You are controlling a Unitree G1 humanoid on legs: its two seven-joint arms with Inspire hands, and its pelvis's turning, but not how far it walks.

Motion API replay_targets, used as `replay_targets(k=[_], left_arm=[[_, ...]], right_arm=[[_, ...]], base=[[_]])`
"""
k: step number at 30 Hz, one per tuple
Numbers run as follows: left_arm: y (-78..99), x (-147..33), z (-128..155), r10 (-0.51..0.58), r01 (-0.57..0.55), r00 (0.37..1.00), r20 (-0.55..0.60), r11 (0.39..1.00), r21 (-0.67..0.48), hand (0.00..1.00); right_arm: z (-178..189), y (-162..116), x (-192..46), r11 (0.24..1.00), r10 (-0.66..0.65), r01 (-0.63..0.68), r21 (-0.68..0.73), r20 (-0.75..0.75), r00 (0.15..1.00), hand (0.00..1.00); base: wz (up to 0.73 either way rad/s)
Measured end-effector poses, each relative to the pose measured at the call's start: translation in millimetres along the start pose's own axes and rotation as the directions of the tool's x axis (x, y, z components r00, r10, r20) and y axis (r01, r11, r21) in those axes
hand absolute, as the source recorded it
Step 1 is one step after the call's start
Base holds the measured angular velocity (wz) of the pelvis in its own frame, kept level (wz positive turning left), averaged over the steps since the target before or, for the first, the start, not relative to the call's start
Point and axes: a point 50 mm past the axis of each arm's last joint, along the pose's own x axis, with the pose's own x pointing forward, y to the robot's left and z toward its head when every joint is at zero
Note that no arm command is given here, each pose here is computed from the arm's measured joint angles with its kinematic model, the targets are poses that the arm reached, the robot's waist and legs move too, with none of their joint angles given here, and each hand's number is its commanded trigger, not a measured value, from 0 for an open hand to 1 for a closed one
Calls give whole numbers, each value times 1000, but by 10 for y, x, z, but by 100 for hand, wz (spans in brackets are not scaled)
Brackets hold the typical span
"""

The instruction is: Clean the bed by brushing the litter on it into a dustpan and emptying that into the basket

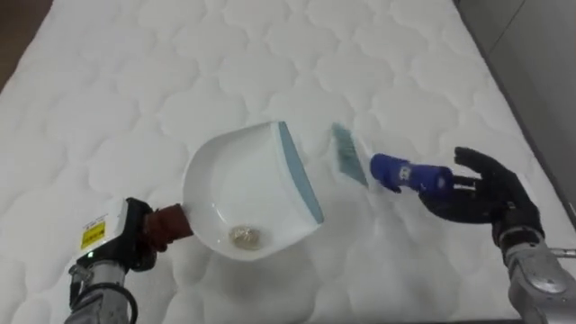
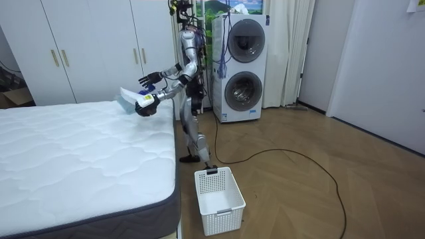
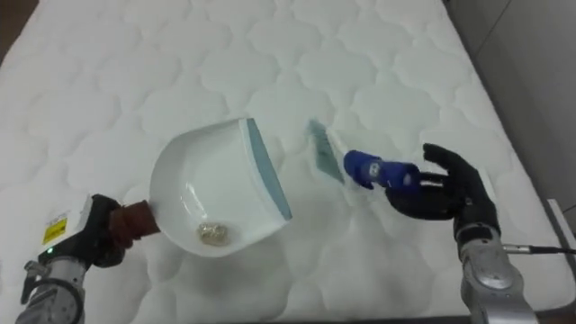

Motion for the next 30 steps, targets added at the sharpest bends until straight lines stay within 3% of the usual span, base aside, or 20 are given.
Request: replay_targets(k=[15,25,30], left_arm=[[51,-179,-116,82,-96,991,-102,984,-149,100],[39,-168,-15,101,-118,991,-83,965,-232,100],[88,-128,54,134,-153,988,-79,933,-327,100]], right_arm=[[42,139,-30,996,-47,45,75,25,999,0],[72,108,-34,994,-111,111,15,61,992,0],[114,68,-21,991,-134,132,31,83,987,0]], base=[[20],[95],[102]])
